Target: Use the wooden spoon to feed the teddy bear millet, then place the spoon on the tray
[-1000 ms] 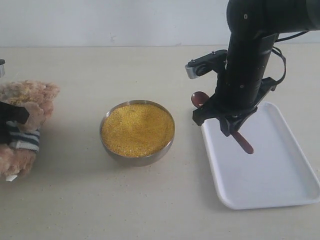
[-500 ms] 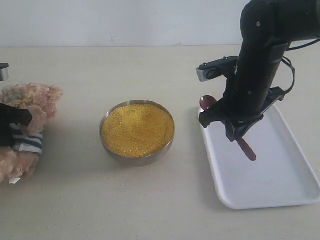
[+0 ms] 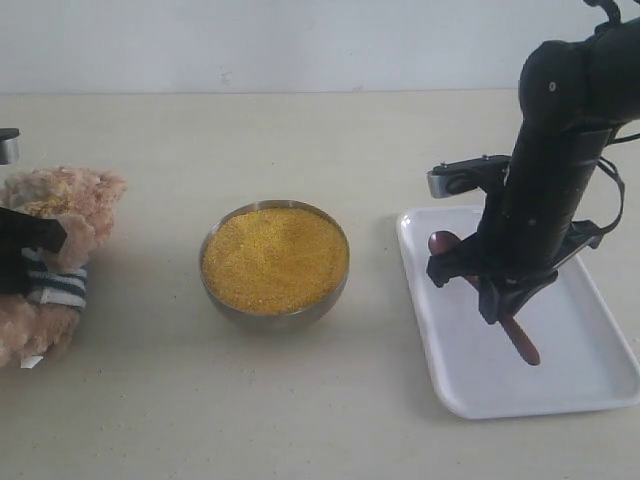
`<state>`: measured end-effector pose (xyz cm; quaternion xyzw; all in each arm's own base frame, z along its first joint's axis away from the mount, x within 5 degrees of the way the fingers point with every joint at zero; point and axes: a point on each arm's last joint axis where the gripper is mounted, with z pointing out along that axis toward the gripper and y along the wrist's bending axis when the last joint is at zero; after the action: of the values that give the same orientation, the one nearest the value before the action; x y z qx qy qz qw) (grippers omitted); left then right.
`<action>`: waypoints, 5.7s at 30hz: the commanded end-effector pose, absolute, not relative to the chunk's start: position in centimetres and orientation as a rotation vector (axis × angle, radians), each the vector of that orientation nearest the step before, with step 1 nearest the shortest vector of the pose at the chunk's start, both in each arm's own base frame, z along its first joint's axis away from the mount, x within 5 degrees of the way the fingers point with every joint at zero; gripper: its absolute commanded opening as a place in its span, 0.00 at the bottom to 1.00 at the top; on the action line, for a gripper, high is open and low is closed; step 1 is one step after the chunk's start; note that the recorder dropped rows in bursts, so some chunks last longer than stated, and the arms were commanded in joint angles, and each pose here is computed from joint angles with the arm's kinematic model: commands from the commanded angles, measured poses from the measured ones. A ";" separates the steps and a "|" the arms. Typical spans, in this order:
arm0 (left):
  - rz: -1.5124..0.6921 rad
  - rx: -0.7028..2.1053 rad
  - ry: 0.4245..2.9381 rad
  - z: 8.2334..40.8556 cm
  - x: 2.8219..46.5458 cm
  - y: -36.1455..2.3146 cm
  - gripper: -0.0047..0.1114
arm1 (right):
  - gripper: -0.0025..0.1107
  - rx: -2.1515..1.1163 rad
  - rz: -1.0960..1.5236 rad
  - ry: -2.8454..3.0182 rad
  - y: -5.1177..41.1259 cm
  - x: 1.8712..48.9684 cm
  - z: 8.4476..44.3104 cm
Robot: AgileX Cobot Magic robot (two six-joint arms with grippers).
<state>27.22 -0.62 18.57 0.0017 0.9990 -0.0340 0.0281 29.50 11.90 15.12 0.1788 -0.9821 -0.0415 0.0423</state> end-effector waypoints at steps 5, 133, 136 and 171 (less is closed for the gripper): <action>-0.116 0.002 3.068 18.7 27.5 -0.7 0.07 | 0.02 0.550 -0.117 -3.002 11.3 28.8 14.3; -0.098 0.036 2.876 24.0 29.4 -0.6 0.70 | 0.47 0.534 -0.230 -3.128 12.2 30.1 16.4; -0.098 0.036 2.876 24.0 29.4 -0.6 0.70 | 0.47 0.541 -0.234 -3.145 12.1 30.1 17.0; -0.087 0.063 2.480 36.8 23.1 -0.7 0.07 | 0.02 0.741 -0.597 -3.981 7.8 19.2 38.2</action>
<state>24.45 -0.71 35.62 0.0224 0.9571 -0.0338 0.2869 20.63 8.54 37.61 0.1638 -0.8759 -0.1314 -0.4345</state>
